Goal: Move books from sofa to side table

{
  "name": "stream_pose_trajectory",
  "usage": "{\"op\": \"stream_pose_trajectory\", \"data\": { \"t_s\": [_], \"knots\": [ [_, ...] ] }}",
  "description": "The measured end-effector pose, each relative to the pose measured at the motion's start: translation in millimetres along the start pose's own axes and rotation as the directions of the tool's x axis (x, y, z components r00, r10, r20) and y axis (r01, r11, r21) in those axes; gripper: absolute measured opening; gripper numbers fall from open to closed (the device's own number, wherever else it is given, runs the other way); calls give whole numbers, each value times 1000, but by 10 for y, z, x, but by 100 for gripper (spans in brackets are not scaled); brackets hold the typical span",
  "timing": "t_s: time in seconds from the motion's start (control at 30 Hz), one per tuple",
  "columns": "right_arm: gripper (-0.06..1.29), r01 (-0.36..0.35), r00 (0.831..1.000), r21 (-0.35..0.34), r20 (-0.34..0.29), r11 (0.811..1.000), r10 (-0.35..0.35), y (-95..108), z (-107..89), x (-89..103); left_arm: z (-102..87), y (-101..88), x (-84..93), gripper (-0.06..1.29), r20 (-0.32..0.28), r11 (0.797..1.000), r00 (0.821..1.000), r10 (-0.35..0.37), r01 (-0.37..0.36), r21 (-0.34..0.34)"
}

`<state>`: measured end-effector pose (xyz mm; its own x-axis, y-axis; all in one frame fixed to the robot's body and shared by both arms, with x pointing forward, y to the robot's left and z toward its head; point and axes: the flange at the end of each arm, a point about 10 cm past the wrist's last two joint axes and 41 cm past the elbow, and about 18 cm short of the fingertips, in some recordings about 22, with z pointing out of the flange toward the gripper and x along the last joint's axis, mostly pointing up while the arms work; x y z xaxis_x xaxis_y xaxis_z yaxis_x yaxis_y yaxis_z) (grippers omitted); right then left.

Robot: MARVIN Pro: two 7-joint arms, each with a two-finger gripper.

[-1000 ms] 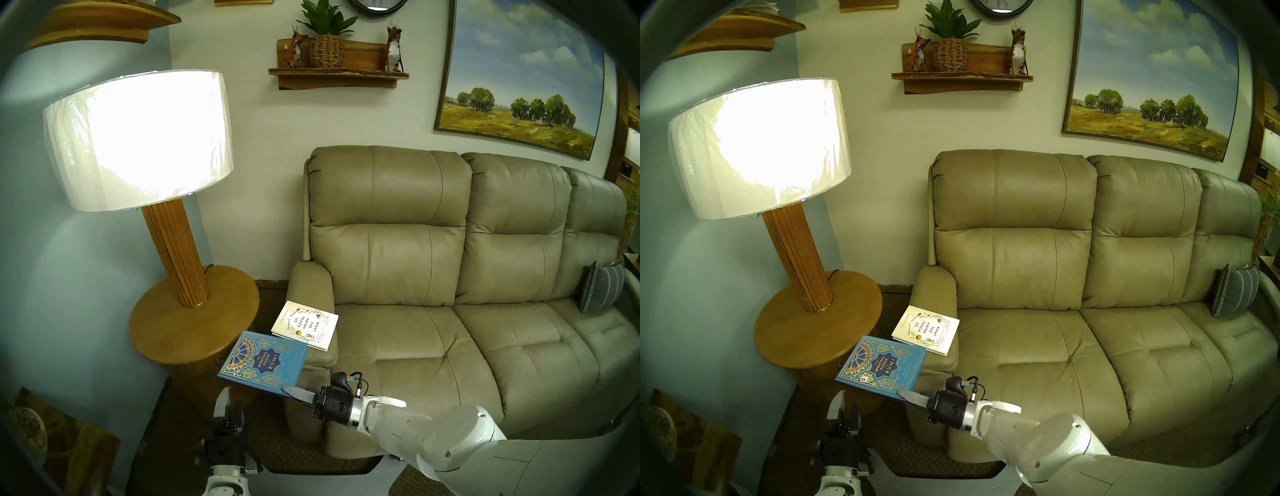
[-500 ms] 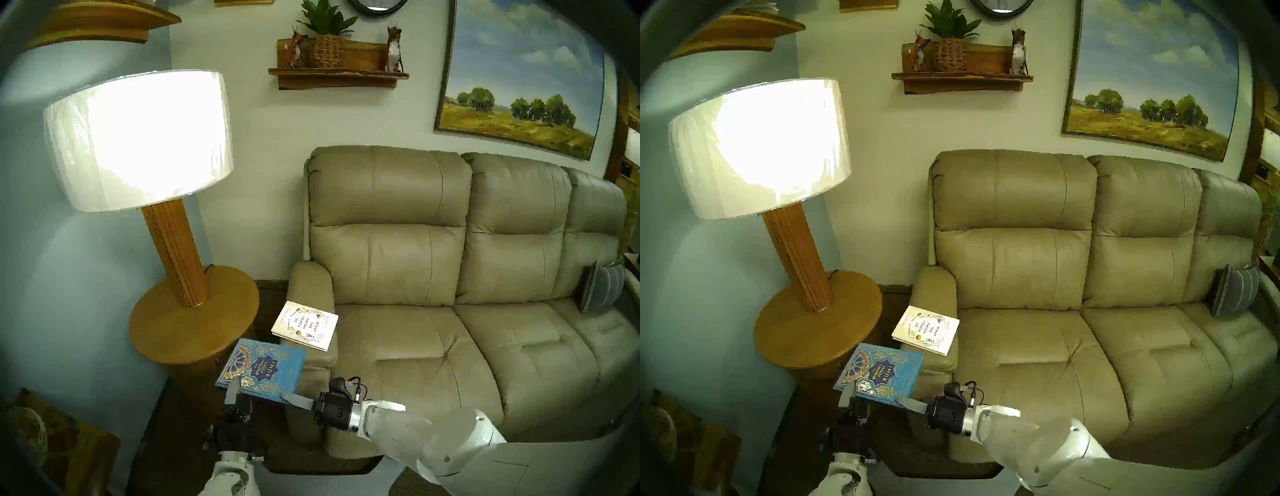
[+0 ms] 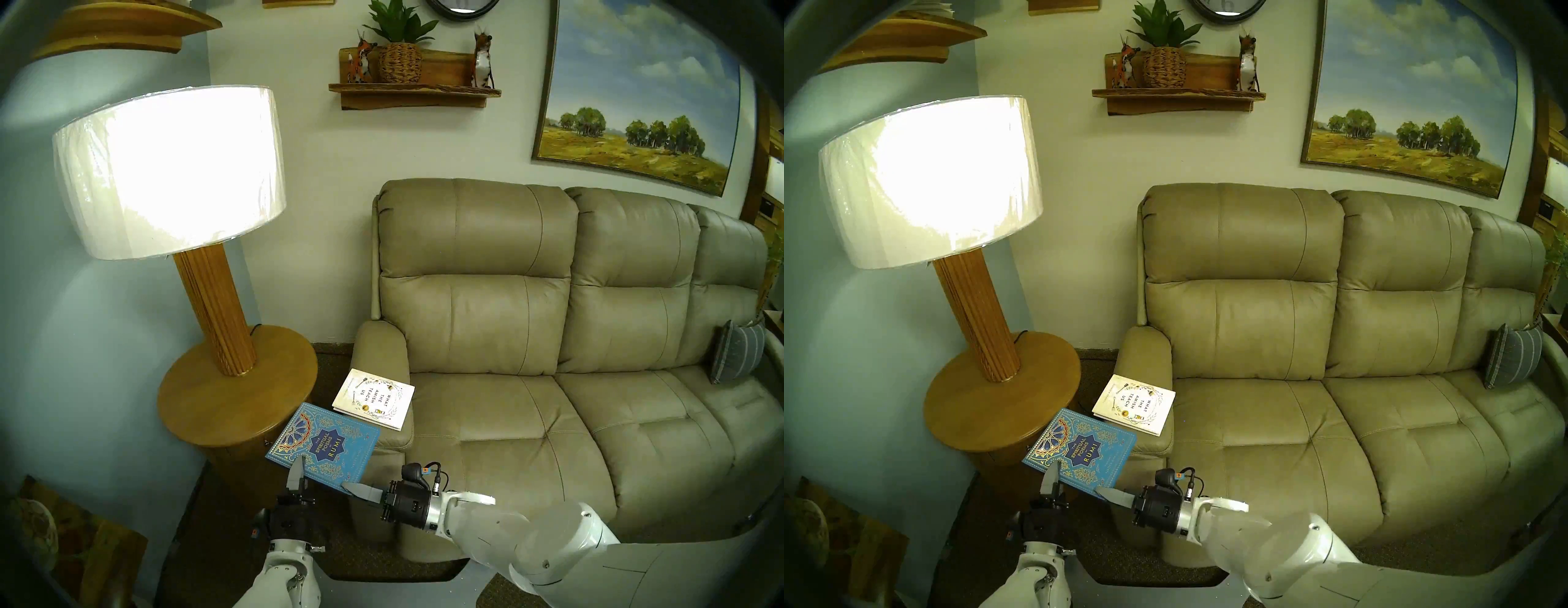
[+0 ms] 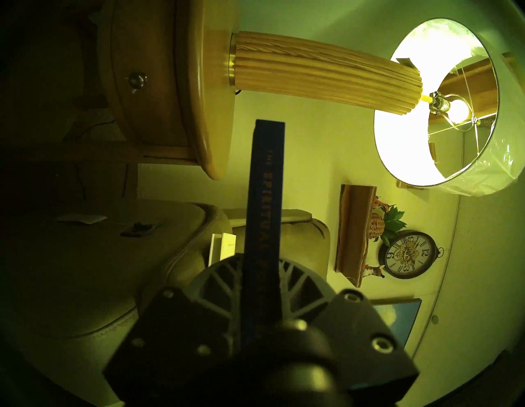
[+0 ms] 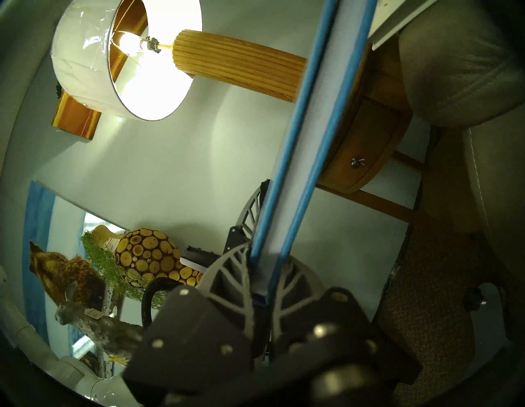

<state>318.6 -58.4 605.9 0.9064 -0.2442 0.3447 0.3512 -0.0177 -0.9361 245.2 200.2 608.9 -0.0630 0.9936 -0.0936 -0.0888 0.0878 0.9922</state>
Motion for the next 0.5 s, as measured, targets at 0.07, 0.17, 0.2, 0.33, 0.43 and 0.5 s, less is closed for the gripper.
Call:
{"op": "stream_pose_trajectory", "data": {
  "t_s": [0.07,0.17,0.2,0.33,0.43,0.5],
  "knots": [
    [6,0,1000,2,-5,1000,0,-4,8,6,12,17,4,24,0,1000,1000,-7,7,-9],
    [6,1,1000,7,-12,1000,-1,-10,22,14,32,47,8,21,0,1000,1000,-17,17,-24],
    [6,2,1000,9,-14,1000,-2,-12,21,16,43,61,22,21,-5,999,1000,-19,19,-30],
    [6,3,999,9,-36,1000,-3,-7,-24,46,105,128,136,21,-39,998,999,-22,20,-55],
    [81,5,998,2,-57,1000,-5,6,-93,83,166,187,227,21,-71,997,997,-24,19,-73],
    [123,7,998,-4,-69,1000,-7,17,-147,106,219,228,292,21,-99,997,995,-24,16,-80]
  ]
}}
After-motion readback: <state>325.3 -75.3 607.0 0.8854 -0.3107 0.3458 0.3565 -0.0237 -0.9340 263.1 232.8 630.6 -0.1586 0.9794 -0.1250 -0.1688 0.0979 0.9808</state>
